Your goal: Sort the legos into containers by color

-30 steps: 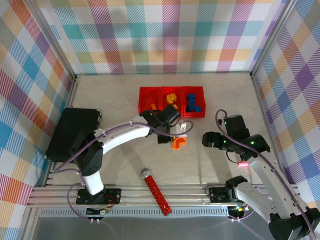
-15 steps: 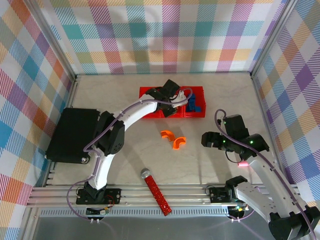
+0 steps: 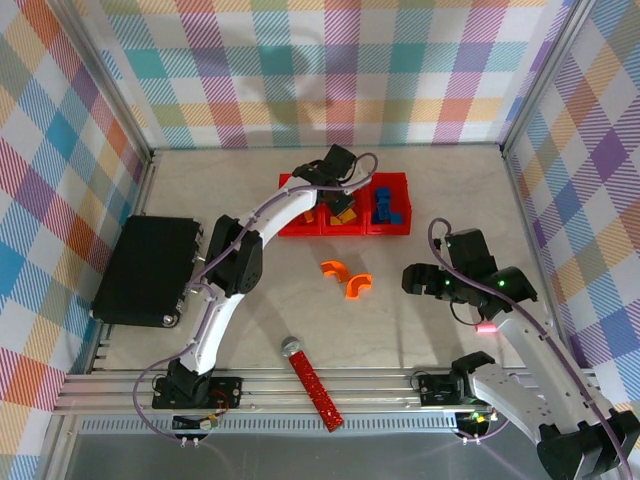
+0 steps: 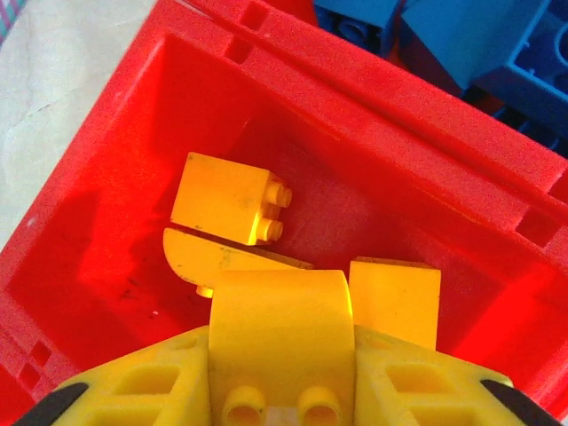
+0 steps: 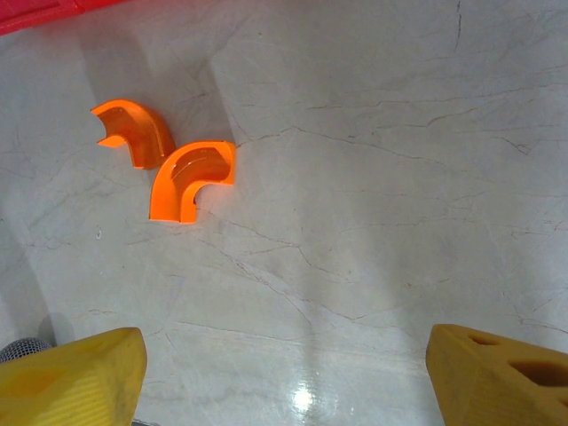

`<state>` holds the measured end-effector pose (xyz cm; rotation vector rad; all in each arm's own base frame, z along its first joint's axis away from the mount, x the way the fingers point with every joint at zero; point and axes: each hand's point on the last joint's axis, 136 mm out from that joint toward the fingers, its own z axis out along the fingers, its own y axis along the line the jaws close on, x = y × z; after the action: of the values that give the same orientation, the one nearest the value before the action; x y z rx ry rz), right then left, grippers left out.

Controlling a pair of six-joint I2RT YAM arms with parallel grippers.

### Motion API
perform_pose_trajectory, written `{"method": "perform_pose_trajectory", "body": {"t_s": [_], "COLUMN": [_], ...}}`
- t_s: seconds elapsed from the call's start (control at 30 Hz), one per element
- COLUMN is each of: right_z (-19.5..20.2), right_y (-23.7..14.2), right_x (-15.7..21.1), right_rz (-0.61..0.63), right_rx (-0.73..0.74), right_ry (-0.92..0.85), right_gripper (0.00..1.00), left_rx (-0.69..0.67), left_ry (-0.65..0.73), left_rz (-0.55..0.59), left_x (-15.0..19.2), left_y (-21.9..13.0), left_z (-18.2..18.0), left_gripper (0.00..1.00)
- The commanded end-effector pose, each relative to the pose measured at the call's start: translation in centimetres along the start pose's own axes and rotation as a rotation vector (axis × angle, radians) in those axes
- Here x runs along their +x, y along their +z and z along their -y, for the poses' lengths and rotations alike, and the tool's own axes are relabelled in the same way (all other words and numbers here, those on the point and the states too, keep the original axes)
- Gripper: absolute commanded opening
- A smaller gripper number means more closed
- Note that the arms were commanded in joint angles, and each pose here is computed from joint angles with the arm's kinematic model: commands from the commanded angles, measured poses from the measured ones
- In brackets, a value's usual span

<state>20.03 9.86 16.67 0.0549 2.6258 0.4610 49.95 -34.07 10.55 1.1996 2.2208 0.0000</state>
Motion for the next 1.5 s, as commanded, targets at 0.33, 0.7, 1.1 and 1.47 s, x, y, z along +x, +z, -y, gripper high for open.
{"method": "perform_pose_trajectory", "body": {"t_s": [0.33,0.7,1.1,1.47], "right_z": [-0.5,-0.4,-1.0,-1.7], "right_y": [-0.1,-0.5,-0.6,1.2], "right_x": [0.1,0.1,-1.4,-3.3], "right_rz": [0.001,-0.036,0.016,0.010], "right_rx": [-0.036,-0.005,-0.029,-0.034], "right_ry": [-0.019,0.050,0.318,0.402], "right_gripper": [0.83,0.84,0.88,0.87], "left_rx": [0.000,-0.056,-0.110,0.008], "left_ry": [-0.040,0.010,-0.183,-0.496], "left_rz": [0.242,0.584,0.582,0.359], "left_x": [-4.4,-7.1,4.1,11.0], "left_y": [-4.7,-18.6,-26.1,-25.0], "left_z": [-0.8,-1.3,-0.9,1.6], "left_gripper": [0.73,0.79,0.95,1.00]}}
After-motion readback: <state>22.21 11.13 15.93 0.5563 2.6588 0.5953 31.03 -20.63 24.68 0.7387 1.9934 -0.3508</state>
